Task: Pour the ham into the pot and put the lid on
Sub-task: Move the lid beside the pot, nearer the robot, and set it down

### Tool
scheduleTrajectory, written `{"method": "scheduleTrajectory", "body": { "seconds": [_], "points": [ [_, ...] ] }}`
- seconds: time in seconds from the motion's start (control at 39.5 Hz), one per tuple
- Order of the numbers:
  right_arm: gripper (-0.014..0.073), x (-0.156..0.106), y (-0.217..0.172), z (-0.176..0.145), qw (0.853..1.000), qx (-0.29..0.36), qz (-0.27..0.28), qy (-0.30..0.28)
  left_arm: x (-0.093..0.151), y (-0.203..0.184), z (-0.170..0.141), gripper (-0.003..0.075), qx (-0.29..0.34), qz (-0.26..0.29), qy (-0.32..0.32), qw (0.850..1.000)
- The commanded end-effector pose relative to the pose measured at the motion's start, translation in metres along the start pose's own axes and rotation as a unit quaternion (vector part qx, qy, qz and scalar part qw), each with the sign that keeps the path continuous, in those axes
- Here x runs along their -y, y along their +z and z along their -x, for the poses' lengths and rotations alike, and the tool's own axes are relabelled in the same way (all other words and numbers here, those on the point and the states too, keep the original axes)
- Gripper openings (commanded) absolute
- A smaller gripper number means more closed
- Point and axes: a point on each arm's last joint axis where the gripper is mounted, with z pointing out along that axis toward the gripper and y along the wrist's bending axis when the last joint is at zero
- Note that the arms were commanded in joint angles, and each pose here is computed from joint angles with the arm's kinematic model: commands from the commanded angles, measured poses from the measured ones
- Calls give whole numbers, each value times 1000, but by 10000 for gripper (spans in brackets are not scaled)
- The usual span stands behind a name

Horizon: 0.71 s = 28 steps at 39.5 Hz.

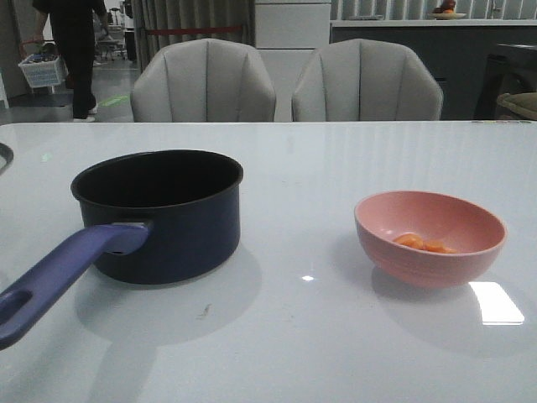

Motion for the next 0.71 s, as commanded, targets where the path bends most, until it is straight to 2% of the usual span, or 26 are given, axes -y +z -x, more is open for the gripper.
{"method": "scheduleTrajectory", "body": {
  "seconds": [0.0, 0.13, 0.35, 0.68],
  "points": [
    [139, 0, -2, 9, 999, 49, -3, -7, 1, -11, -2, 351, 58, -33, -3, 998],
    [139, 0, -2, 9, 999, 49, -3, -7, 2, 13, -9, 351, 67, -51, -13, 996],
    [139, 0, -2, 9, 999, 49, -3, -7, 3, 47, -7, 351, 31, -45, -16, 998],
    [139, 0, -2, 9, 999, 49, -3, -7, 3, 64, -8, 362, 3, -40, -14, 999]
  ]
}}
